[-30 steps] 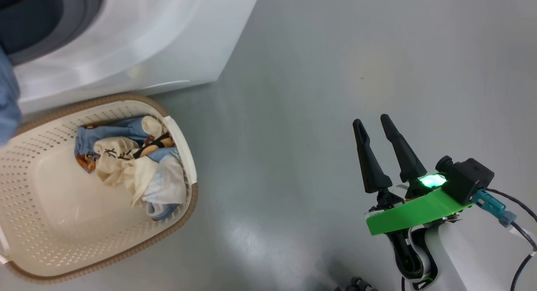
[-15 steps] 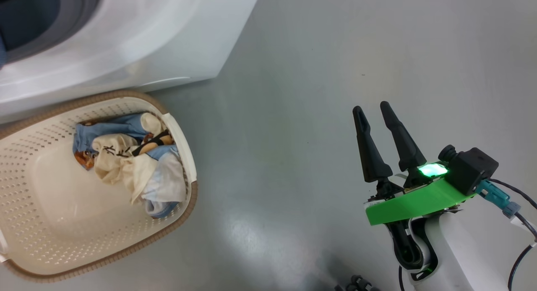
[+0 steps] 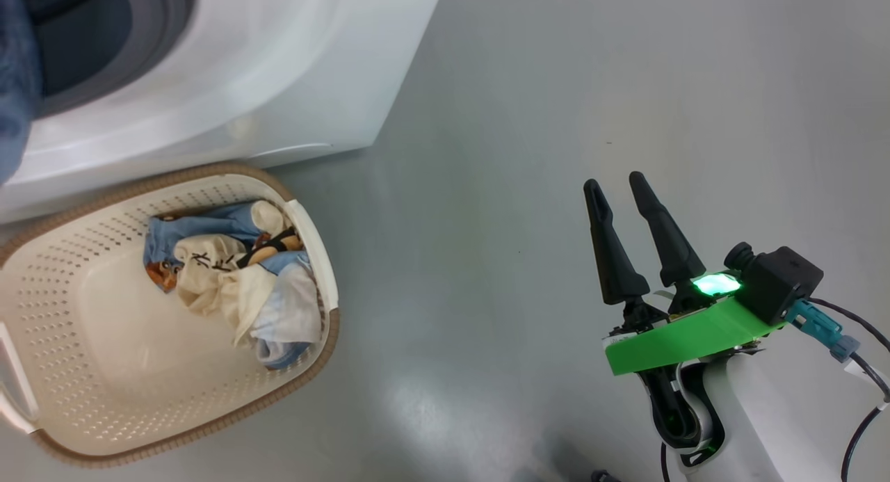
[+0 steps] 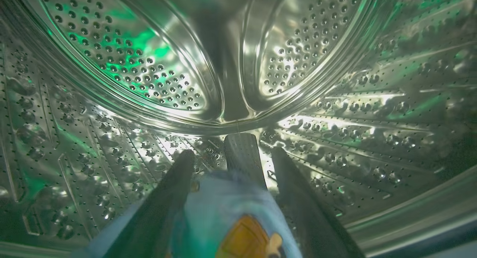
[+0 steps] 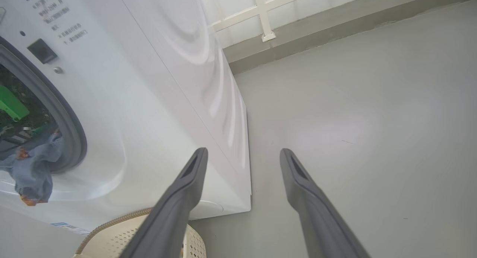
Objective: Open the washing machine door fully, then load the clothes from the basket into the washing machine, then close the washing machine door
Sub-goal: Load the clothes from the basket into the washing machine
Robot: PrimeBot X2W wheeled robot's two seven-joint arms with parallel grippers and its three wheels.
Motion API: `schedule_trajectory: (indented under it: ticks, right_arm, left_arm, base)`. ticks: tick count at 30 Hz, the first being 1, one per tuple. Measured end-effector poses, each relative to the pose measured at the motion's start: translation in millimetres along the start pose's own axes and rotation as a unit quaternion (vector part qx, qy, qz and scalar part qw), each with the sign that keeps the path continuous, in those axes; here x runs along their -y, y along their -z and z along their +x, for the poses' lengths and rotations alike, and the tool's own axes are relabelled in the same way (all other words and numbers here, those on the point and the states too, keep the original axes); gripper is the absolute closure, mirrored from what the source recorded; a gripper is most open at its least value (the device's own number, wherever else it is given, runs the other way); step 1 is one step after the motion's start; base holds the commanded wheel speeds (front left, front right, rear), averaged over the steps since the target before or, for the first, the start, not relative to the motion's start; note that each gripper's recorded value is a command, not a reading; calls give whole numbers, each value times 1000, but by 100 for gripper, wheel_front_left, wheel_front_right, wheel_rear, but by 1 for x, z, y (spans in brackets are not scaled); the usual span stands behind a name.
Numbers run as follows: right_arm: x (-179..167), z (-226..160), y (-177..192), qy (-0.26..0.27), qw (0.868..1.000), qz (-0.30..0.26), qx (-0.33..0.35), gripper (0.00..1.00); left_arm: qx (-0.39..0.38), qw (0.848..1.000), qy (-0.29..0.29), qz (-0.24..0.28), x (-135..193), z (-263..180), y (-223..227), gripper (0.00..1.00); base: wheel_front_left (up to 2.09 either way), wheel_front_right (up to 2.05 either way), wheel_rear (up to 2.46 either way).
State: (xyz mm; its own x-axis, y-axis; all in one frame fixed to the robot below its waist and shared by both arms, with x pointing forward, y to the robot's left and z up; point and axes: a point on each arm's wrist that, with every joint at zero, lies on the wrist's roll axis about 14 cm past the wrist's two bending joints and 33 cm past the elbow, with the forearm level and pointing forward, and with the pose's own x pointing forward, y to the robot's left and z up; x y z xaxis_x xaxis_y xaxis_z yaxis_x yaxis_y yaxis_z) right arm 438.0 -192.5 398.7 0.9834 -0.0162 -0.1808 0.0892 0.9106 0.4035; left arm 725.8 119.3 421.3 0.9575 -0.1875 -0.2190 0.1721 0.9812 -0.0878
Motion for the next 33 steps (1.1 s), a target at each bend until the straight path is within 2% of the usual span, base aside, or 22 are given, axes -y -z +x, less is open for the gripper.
schedule_trajectory:
  ticks: [9, 15, 33]
  right_arm:
    - [-8, 0, -7, -12, 1000, -5, 9, 0]
    - [-13, 0, -12, -19, 1000, -5, 15, 0]
    - [-14, -20, -33, -16, 999, -15, 41, 0]
  left_arm:
    - [46, 998, 6, -37, 11, -13, -17, 0]
    - [119, 992, 3, -41, 11, -28, -49, 0]
    - [123, 991, -15, -57, 11, -103, -18, 0]
  base:
    - [0, 0, 0]
    - [0, 0, 0]
    - [0, 0, 0]
